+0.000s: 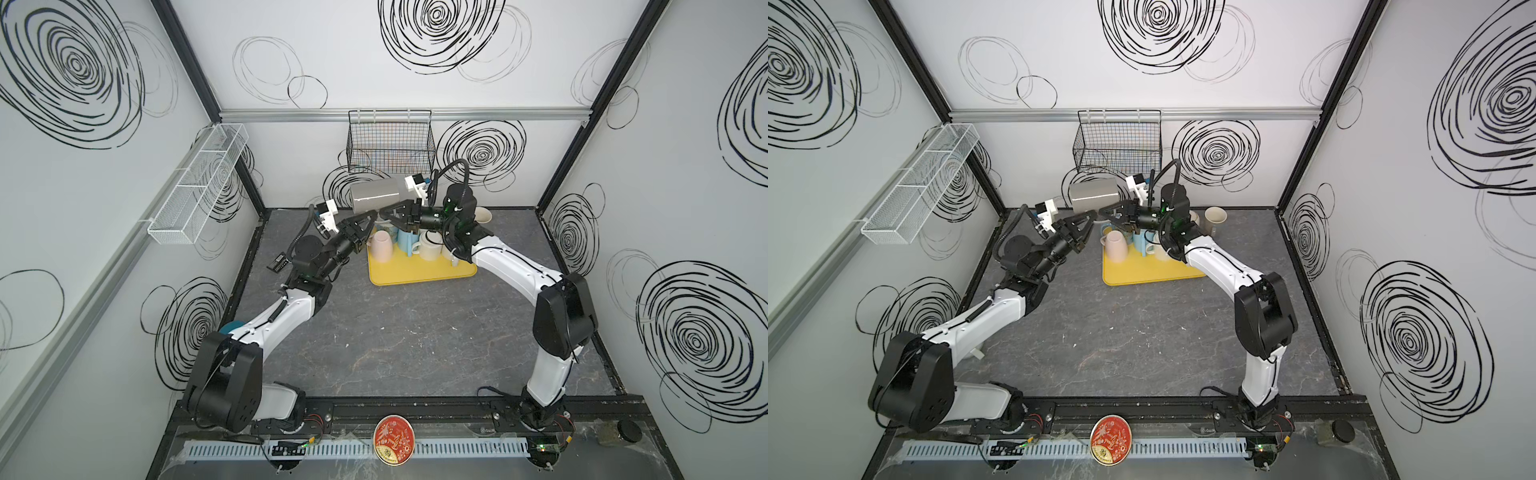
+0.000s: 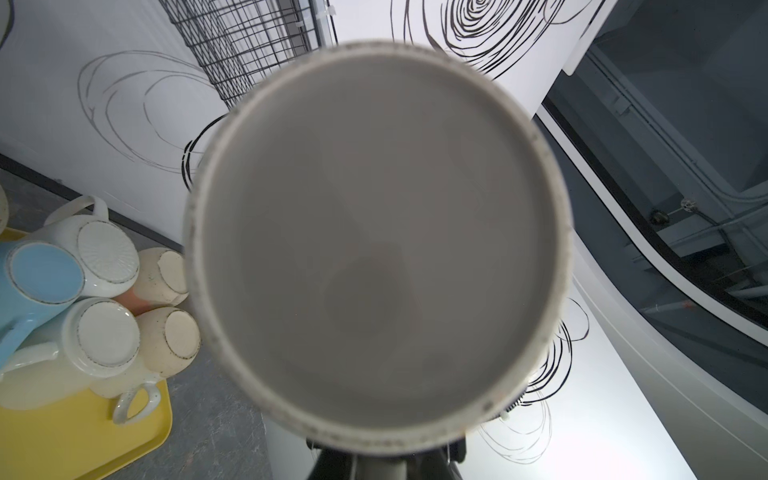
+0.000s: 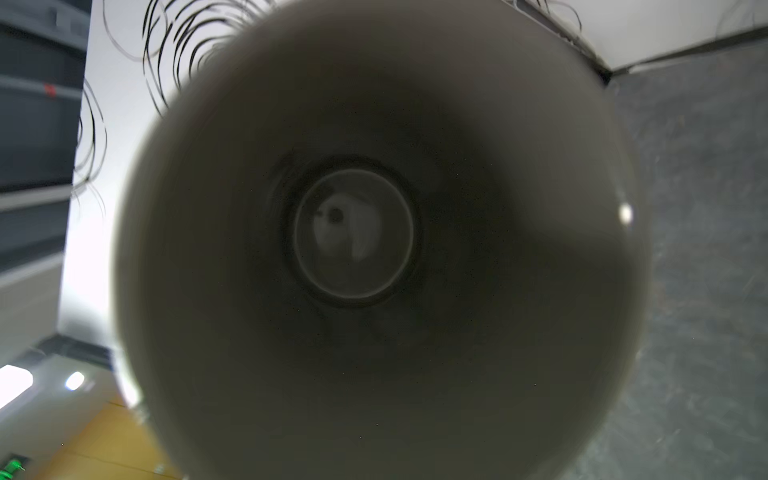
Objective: Turn the mug right side up
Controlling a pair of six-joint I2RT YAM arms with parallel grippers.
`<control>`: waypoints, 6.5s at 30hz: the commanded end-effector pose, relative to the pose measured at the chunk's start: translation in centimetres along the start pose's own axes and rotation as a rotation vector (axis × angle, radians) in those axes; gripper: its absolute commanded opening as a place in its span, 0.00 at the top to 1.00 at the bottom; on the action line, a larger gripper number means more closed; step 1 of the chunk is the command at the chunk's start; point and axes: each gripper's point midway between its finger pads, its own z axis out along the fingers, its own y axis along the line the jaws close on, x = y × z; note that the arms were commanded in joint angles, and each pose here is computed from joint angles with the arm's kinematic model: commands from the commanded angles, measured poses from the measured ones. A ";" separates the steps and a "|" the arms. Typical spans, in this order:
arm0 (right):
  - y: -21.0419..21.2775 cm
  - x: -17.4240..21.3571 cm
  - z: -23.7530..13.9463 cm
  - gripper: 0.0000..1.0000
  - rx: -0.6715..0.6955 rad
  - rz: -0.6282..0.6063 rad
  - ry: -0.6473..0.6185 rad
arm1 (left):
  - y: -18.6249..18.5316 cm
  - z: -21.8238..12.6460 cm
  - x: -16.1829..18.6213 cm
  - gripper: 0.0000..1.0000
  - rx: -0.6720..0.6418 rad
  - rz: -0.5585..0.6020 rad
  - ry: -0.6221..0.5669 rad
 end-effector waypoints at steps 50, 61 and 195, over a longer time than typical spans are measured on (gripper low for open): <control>-18.9 -4.8 -37.6 1.00 1.588 -0.118 -0.397 | 9.7 5.4 8.0 0.54 -0.428 0.280 0.451; -26.4 -3.4 -37.9 1.00 1.705 -0.003 -0.232 | 10.4 4.8 8.4 0.55 -0.457 0.267 0.462; -29.0 10.0 -10.4 0.95 1.307 -0.015 0.251 | 32.9 -20.9 5.6 0.55 -1.618 0.273 0.452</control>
